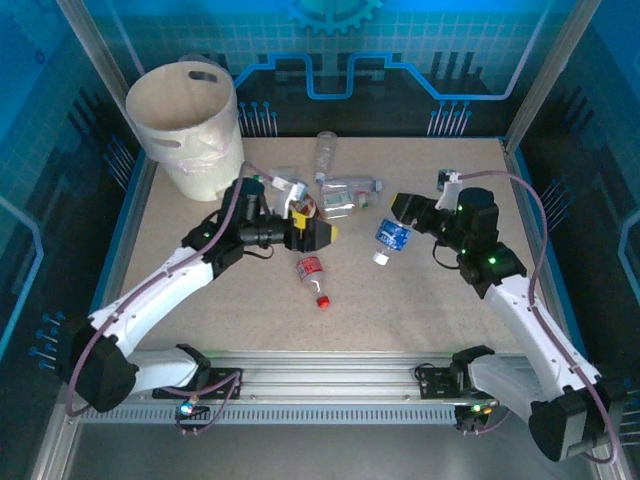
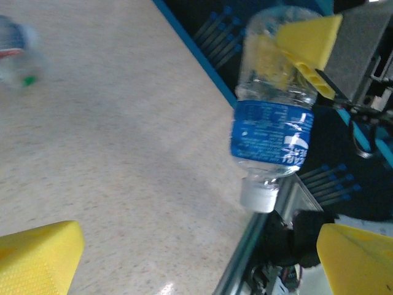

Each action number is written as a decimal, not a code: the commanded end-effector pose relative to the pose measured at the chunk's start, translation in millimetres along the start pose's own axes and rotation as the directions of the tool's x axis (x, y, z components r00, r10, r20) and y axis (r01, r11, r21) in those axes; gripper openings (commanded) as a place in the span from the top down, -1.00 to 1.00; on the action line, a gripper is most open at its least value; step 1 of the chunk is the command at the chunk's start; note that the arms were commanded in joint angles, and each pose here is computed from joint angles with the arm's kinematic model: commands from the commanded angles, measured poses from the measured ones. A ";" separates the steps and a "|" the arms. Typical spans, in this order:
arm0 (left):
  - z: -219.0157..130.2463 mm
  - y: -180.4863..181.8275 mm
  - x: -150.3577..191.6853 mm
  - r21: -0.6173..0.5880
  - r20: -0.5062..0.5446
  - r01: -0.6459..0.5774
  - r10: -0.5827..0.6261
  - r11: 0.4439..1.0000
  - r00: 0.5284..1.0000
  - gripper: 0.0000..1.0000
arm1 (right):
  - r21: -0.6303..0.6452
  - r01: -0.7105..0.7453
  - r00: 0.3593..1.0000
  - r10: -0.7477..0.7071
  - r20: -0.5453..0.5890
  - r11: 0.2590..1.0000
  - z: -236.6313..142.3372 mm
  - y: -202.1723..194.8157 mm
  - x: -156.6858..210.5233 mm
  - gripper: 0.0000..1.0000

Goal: Put the plastic bottles in the bin

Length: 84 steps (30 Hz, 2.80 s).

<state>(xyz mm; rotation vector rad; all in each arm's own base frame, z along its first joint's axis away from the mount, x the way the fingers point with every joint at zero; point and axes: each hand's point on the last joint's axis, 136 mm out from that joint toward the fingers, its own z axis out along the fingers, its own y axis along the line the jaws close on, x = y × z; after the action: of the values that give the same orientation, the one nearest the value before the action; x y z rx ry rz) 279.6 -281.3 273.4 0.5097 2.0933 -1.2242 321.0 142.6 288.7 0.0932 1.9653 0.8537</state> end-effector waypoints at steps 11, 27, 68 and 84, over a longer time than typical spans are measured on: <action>49.4 -51.6 -20.9 0.213 0.049 -0.109 0.101 0.971 0.994 -0.98 | -0.288 0.036 0.998 -0.020 0.059 0.957 4.1 103.5 -11.7 0.14; 61.5 -80.2 -12.7 0.325 0.060 -0.161 0.149 0.932 0.987 -0.22 | -0.294 0.031 0.999 -0.016 0.051 0.955 14.7 114.1 -4.0 -0.04; -165.2 75.8 -137.2 -0.828 0.421 0.070 0.535 0.556 0.732 -0.04 | -0.002 0.111 0.992 -0.111 0.064 0.994 -6.2 63.1 -6.7 -0.99; -231.8 110.2 -256.4 -0.910 0.390 0.147 0.683 0.387 0.618 -0.04 | 0.022 0.075 0.996 -0.076 0.041 0.997 -5.5 57.2 -1.8 -0.99</action>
<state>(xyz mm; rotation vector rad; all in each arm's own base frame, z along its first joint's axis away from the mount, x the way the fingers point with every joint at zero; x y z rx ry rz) 441.5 -37.3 437.9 -0.1468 1.5217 0.1005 302.6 187.0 323.5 0.0220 1.9275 0.7935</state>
